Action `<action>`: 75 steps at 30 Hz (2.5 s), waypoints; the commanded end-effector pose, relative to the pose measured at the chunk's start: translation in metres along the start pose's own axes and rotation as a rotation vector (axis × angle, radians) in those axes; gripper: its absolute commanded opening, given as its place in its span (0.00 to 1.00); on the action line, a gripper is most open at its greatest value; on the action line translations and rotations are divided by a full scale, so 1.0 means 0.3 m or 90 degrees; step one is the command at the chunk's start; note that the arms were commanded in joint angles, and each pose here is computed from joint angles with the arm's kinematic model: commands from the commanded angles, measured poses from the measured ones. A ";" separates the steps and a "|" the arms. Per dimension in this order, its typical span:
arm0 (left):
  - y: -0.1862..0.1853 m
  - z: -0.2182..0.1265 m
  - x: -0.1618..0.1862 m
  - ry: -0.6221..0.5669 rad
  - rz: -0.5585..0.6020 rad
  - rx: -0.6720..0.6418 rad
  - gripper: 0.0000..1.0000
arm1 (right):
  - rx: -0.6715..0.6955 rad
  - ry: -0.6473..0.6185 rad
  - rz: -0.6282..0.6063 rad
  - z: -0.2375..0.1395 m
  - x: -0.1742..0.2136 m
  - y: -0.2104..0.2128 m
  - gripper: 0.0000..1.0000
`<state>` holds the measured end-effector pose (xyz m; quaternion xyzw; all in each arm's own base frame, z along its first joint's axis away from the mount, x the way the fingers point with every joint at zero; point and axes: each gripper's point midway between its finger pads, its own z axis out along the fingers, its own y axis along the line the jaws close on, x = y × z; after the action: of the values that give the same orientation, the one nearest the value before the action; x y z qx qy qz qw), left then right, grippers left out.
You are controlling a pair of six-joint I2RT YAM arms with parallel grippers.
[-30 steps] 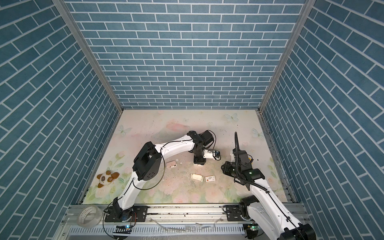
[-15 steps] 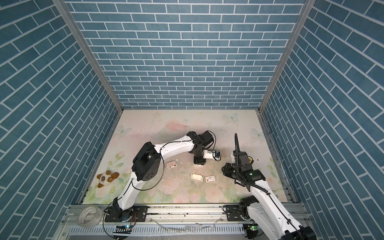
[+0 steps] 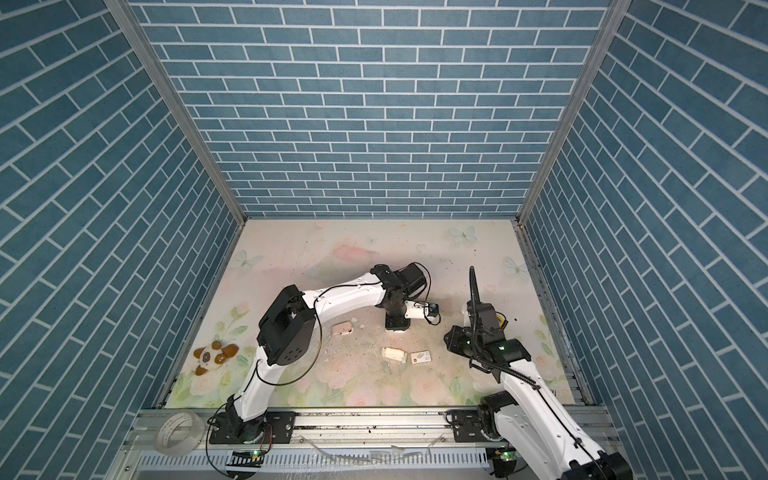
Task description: Load the staples into the stapler
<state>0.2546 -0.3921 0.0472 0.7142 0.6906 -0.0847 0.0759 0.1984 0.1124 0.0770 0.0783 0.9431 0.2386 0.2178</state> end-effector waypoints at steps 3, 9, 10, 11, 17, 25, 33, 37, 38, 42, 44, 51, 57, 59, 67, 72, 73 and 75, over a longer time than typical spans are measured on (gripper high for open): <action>-0.044 -0.010 0.074 0.049 -0.009 0.015 0.15 | 0.014 0.001 -0.005 0.000 -0.002 -0.013 0.28; -0.042 -0.016 0.073 0.044 -0.011 0.010 0.20 | 0.015 0.000 -0.005 0.004 -0.003 -0.015 0.28; -0.042 -0.017 0.072 0.042 -0.011 0.008 0.22 | 0.017 0.000 -0.005 0.004 -0.003 -0.016 0.28; -0.040 -0.021 0.069 0.040 -0.011 0.006 0.24 | 0.016 -0.001 -0.005 0.004 -0.004 -0.016 0.28; -0.031 -0.039 0.057 0.031 -0.011 -0.005 0.32 | 0.019 -0.004 -0.006 0.001 -0.006 -0.018 0.29; -0.028 -0.066 0.062 0.031 -0.008 -0.015 0.38 | 0.018 -0.007 -0.007 -0.001 -0.012 -0.015 0.29; -0.025 -0.117 0.055 0.013 -0.011 -0.032 0.58 | -0.004 -0.026 -0.025 -0.002 -0.039 0.012 0.34; -0.026 -0.203 0.058 -0.023 -0.030 -0.044 0.66 | -0.017 -0.086 -0.057 -0.026 -0.099 0.038 0.40; -0.023 -0.225 0.063 -0.030 -0.037 -0.048 0.67 | -0.014 -0.105 -0.066 -0.035 -0.119 0.040 0.42; 0.012 -0.346 0.110 -0.081 -0.092 -0.074 0.79 | 0.033 -0.188 -0.096 -0.081 -0.218 0.030 0.54; 0.026 -0.399 0.149 -0.107 -0.125 -0.079 0.99 | 0.059 -0.223 -0.109 -0.097 -0.261 0.021 0.56; 0.095 -0.505 0.349 -0.173 -0.256 -0.125 1.00 | 0.104 -0.248 -0.209 -0.088 -0.375 0.043 0.62; 0.176 -0.538 0.514 -0.237 -0.384 -0.193 1.00 | 0.187 -0.331 -0.241 -0.093 -0.469 -0.025 0.98; 0.209 -0.529 0.580 -0.245 -0.434 -0.220 0.99 | 0.223 -0.355 -0.251 -0.102 -0.497 -0.057 0.98; 0.324 -0.516 0.819 -0.390 -0.590 -0.304 1.00 | 0.309 -0.499 -0.251 -0.159 -0.592 -0.208 0.98; 0.363 -0.522 0.968 -0.438 -0.685 -0.362 1.00 | 0.275 -0.510 -0.217 -0.107 -0.610 -0.279 0.99; 0.365 -0.522 0.994 -0.450 -0.695 -0.377 1.00 | 0.270 -0.511 -0.212 -0.093 -0.612 -0.292 0.98; 0.362 -0.514 1.038 -0.475 -0.697 -0.417 1.00 | 0.265 -0.511 -0.205 -0.074 -0.622 -0.309 0.99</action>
<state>0.3622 -0.0663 0.1074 0.1561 0.8978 -0.1296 0.3909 0.3374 -0.0287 0.1046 0.0731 0.8390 -0.0598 0.5359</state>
